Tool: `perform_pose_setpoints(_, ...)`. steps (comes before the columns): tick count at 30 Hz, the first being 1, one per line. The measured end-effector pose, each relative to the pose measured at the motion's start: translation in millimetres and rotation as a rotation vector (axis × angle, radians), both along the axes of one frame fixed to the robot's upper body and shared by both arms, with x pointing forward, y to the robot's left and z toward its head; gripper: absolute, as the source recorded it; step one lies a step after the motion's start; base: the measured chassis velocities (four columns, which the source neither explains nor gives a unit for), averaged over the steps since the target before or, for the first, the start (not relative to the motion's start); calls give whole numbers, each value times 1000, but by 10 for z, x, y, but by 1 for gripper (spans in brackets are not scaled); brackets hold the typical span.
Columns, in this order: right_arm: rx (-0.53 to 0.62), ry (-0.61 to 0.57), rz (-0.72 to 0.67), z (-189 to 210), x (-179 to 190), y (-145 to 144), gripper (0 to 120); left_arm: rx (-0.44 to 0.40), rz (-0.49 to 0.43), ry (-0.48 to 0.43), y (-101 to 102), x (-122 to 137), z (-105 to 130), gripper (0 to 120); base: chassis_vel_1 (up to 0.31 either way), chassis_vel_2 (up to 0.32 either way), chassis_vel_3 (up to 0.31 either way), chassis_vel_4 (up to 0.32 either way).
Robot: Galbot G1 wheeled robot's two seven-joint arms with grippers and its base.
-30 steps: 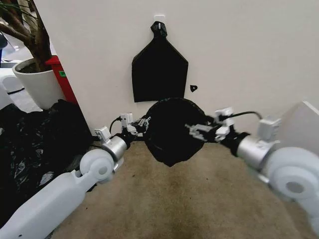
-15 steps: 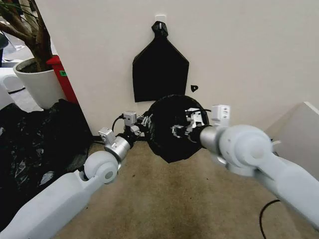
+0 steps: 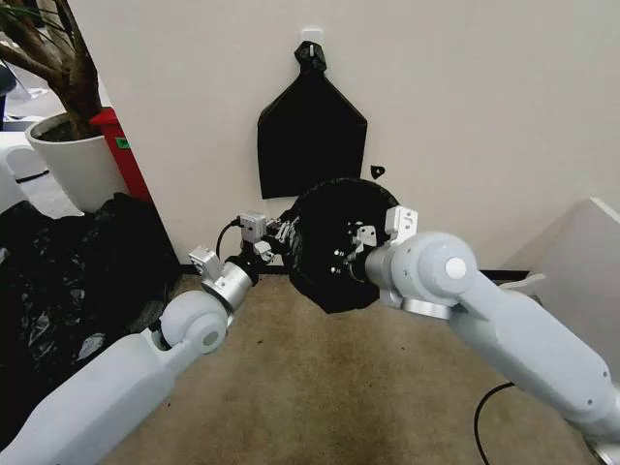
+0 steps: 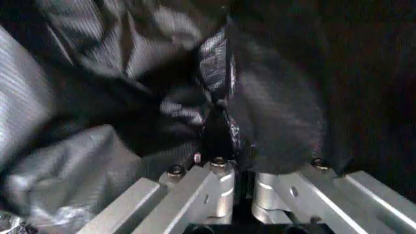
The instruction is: Place the garbage bag over the trash bin.
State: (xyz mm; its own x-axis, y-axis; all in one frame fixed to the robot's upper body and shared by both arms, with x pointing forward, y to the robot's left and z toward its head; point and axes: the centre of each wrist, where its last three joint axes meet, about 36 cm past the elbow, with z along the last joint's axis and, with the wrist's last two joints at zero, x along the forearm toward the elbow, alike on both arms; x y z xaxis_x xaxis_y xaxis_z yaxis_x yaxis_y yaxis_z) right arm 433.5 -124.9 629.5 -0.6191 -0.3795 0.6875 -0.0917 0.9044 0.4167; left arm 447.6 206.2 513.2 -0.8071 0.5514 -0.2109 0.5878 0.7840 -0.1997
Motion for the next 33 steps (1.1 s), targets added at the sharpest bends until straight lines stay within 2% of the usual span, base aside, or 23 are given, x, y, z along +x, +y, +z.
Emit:
perform_pose_setpoints(4, 11, -1, -29, -8, 15, 15, 0, -4, -10, -7, -14, 9, 18, 4, 0, 0, 0, 0)
perform_pose_setpoints(10, 73, -78, -45, 474, 60, -74, 0, 2, -17, -11, -2, 21, -16, 4, 0, 0, 0, 0)
perform_pose_setpoints(18, 0, -87, -57, 235, 182, 62, 0, -3, -19, -20, -14, 37, 21, 4, 0, 0, 0, 0)
perform_pose_setpoints(25, -36, -18, -77, -3, 274, 162, 0, -18, -26, -35, -48, 57, 103, 4, 0, 0, 0, 0)
perform_pose_setpoints(28, -29, -22, -94, 16, 281, 162, 0, -19, -27, -36, -52, 56, 112, 4, 0, 0, 0, 0)
perform_pose_setpoints(33, 18, -71, -110, 285, 244, 125, 0, -18, -26, -31, -48, 47, 95, 4, 0, 0, 0, 0)
